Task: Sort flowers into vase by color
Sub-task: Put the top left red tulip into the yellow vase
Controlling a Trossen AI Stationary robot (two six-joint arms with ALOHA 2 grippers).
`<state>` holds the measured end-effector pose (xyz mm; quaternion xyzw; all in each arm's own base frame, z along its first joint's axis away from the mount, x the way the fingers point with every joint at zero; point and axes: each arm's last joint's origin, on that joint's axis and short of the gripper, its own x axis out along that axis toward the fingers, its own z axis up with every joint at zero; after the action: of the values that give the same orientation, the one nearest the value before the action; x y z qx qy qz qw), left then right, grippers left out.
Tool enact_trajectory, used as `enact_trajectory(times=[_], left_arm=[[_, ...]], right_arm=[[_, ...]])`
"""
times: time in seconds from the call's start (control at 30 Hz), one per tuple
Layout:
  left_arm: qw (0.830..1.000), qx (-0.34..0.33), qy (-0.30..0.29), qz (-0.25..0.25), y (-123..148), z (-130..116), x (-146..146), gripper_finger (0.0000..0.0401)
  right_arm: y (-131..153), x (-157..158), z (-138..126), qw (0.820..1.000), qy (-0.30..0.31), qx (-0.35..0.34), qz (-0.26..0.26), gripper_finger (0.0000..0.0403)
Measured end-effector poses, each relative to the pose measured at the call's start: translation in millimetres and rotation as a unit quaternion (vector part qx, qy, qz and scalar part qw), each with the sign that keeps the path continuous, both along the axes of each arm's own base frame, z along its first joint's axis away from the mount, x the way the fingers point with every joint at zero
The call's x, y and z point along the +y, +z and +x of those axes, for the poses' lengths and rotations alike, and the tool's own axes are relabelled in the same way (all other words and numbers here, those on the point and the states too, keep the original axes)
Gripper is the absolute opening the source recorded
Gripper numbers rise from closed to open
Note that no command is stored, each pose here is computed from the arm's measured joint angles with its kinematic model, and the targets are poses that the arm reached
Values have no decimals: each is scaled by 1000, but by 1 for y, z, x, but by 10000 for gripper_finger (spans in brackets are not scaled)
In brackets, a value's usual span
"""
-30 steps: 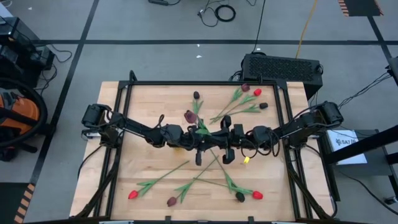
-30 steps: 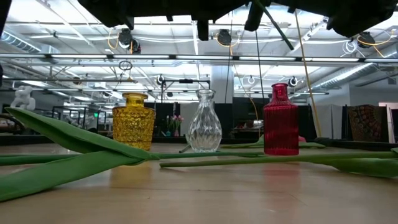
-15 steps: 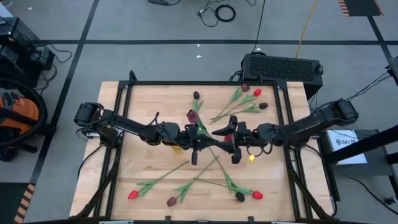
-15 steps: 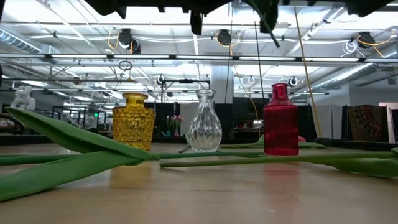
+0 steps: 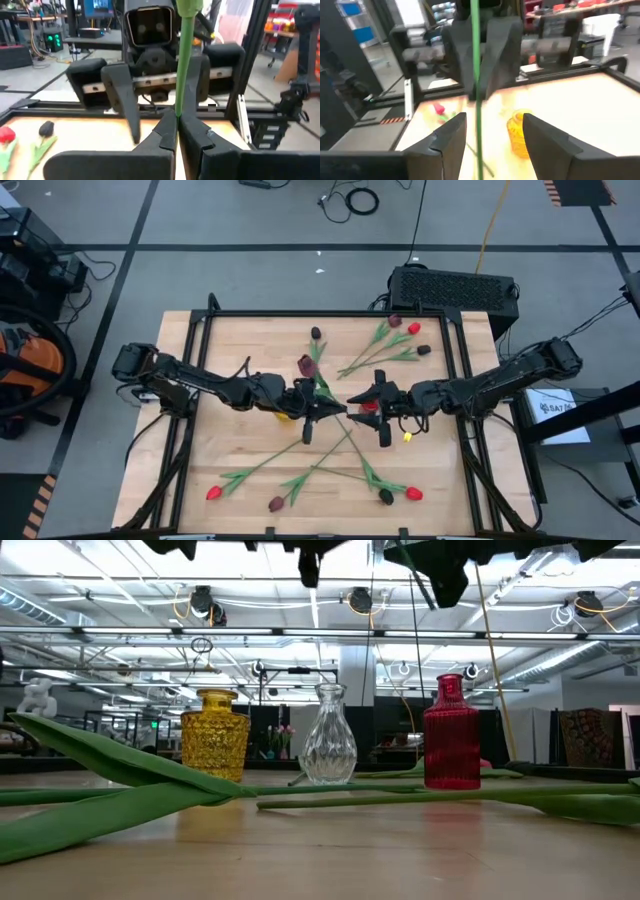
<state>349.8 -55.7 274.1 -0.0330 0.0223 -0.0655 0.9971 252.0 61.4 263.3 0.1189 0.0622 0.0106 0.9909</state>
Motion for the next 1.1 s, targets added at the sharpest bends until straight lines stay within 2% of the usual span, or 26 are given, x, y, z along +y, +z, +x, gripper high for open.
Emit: enact_trajectory(times=[0.13, 0.23, 0.33, 0.73, 0.87, 1.1], left_arm=[[1000, 8, -7, 5, 9, -9, -3, 10], [1000, -12, -12, 8, 17, -13, -7, 10], [1000, -7, -4, 23, 16, -14, -9, 10], [999, 1, 15, 38, 15, -14, -6, 10], [999, -1, 15, 41, 15, -14, -6, 10], [999, 0, 32, 42, 15, -14, -5, 10]], right_arm=[[0, 0, -2, 1000, 13, 4, -8, 193], [-2, 1, 0, 1000, 13, 9, -14, 201], [-10, 2, 5, 999, 14, 25, -18, 205], [-20, 3, 17, 1000, 10, 16, -16, 198], [-20, 2, 18, 1000, 8, 15, -15, 152], [-20, -4, 19, 1000, -1, 16, -13, 15]])
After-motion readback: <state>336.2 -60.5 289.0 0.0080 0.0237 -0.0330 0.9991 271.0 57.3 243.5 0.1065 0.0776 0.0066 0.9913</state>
